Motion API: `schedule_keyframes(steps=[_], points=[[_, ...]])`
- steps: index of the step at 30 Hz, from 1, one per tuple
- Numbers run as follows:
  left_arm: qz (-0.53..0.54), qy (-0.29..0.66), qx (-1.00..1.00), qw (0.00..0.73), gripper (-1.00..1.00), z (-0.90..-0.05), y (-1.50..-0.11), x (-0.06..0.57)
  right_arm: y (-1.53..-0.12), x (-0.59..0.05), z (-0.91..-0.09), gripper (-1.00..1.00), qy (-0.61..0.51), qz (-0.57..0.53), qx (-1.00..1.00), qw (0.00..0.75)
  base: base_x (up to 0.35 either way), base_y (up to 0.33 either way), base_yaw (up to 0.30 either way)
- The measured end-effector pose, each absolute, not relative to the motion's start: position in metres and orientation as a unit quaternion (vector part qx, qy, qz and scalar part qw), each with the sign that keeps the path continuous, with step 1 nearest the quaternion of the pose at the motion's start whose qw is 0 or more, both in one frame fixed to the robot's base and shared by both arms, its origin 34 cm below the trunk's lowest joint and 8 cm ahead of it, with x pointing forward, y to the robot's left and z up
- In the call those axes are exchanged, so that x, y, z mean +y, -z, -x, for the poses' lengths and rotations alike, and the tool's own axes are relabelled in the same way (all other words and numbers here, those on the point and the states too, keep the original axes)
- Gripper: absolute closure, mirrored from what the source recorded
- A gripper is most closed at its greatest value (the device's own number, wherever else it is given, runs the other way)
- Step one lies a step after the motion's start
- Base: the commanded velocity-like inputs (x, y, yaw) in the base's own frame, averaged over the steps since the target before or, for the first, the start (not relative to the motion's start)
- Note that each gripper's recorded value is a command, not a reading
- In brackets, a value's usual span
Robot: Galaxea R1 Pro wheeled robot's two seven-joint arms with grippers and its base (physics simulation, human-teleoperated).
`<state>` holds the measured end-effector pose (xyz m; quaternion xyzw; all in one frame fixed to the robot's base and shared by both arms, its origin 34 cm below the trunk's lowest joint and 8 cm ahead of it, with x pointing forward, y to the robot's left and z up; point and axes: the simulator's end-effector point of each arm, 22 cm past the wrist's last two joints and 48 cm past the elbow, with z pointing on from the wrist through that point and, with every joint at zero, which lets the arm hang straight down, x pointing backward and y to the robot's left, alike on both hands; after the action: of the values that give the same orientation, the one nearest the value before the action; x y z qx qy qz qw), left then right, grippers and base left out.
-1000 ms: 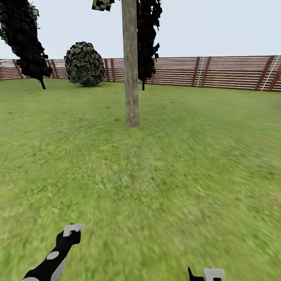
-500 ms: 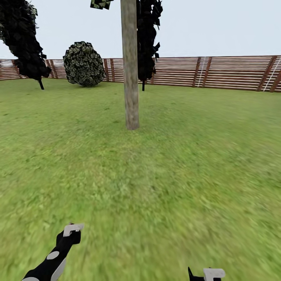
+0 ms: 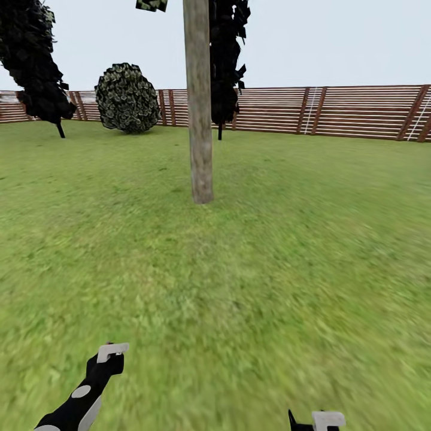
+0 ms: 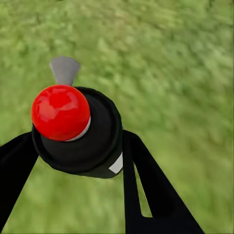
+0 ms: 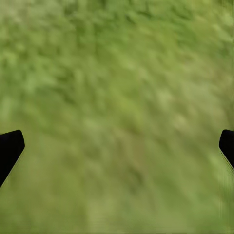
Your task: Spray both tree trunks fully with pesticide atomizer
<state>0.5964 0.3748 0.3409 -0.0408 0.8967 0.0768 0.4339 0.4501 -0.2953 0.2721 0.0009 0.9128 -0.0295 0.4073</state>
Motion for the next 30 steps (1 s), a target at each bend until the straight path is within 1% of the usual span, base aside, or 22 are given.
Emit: schedule_keyframes(steps=[25,30], points=[[0.041,-0.08,0.896,0.434,1.0,-0.596,-0.342,0.38,-0.272,-0.295,-0.451,-1.0,0.029,-0.001,0.913,0.408,0.339,0.0,0.0],[0.041,-0.081,0.896,0.435,1.0,-0.597,-0.343,0.381,-0.285,-0.293,-0.474,-1.0,0.027,-0.001,0.9,0.434,0.339,0.0,0.0]])
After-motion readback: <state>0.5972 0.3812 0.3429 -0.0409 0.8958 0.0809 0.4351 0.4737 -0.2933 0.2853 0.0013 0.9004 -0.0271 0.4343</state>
